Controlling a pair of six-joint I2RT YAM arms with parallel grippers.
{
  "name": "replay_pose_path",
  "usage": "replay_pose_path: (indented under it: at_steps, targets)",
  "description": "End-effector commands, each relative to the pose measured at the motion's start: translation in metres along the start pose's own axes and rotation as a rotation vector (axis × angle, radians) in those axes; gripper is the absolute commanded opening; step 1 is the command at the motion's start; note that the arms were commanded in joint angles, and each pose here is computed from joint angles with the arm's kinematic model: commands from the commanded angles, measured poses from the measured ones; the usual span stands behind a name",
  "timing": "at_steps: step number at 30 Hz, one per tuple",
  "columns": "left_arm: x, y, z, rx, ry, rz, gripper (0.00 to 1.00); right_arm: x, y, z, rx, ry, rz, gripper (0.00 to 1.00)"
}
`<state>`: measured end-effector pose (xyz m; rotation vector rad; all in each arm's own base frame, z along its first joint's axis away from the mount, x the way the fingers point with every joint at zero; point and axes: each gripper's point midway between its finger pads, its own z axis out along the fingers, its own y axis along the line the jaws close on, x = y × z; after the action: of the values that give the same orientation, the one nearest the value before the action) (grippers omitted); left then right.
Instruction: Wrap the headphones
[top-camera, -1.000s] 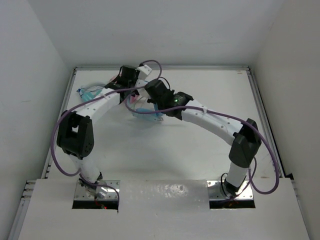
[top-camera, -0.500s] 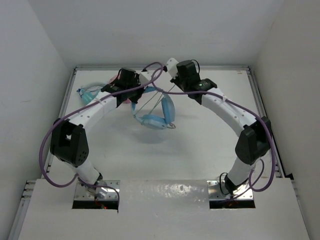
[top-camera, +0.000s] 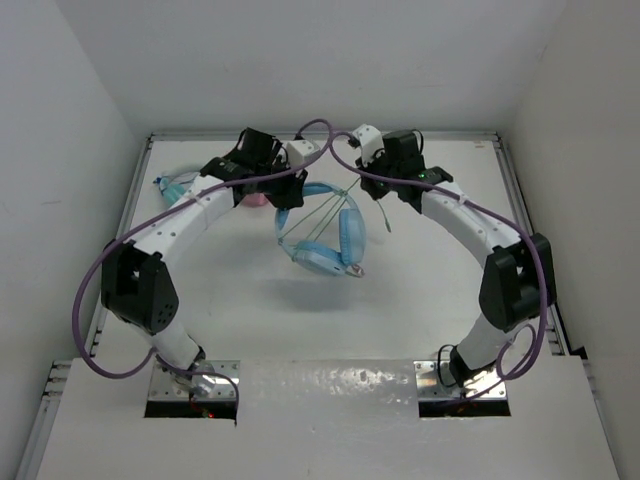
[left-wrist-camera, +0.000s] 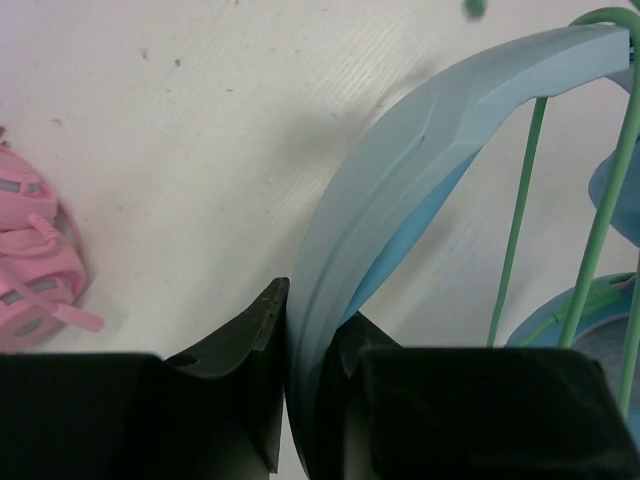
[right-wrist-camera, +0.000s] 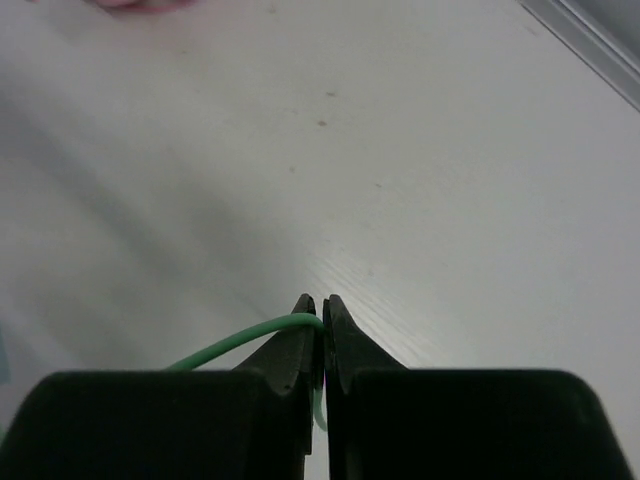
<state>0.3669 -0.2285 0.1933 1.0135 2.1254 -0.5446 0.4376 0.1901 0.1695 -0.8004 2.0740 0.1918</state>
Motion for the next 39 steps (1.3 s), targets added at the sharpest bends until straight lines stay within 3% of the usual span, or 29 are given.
replay_pose_path:
  at_steps: [1,7,11,14,17,22,28,31,32,33,39]
  targets:
    - [-0.045,-0.048,-0.042,0.222,-0.120,-0.081,0.00,-0.020,0.004,0.003,-0.061,-0.178,0.103,0.00]
    - [-0.066,-0.047,-0.036,0.252,-0.155,-0.161,0.00,-0.021,0.055,0.012,-0.305,-0.355,0.211,0.15]
    - [-0.065,-0.040,-0.028,0.225,-0.153,-0.173,0.00,-0.025,0.062,0.016,-0.344,-0.434,0.247,0.13]
    - [-0.068,-0.036,-0.027,0.212,-0.156,-0.173,0.00,-0.016,0.069,0.018,-0.370,-0.452,0.267,0.09]
    - [-0.073,-0.031,-0.028,0.188,-0.167,-0.167,0.00,-0.007,0.074,0.019,-0.383,-0.443,0.281,0.11]
    - [-0.082,-0.019,-0.026,0.134,-0.183,-0.160,0.00,0.011,0.083,0.025,-0.422,-0.380,0.308,0.32]
    - [-0.082,-0.004,-0.023,0.055,-0.177,-0.132,0.00,0.021,0.085,0.024,-0.421,-0.328,0.296,0.49]
    - [-0.078,0.001,-0.023,0.031,-0.168,-0.131,0.00,0.029,0.076,0.021,-0.374,-0.269,0.296,0.70]
    - [-0.076,0.002,-0.023,0.031,-0.170,-0.144,0.00,0.033,0.072,0.017,-0.355,-0.247,0.302,0.89]
    - [-0.073,0.002,-0.023,0.038,-0.169,-0.155,0.00,0.037,0.066,0.016,-0.328,-0.235,0.311,0.97]
    - [-0.072,0.021,-0.021,-0.009,-0.185,-0.184,0.00,0.060,0.046,-0.004,-0.222,-0.170,0.316,0.99]
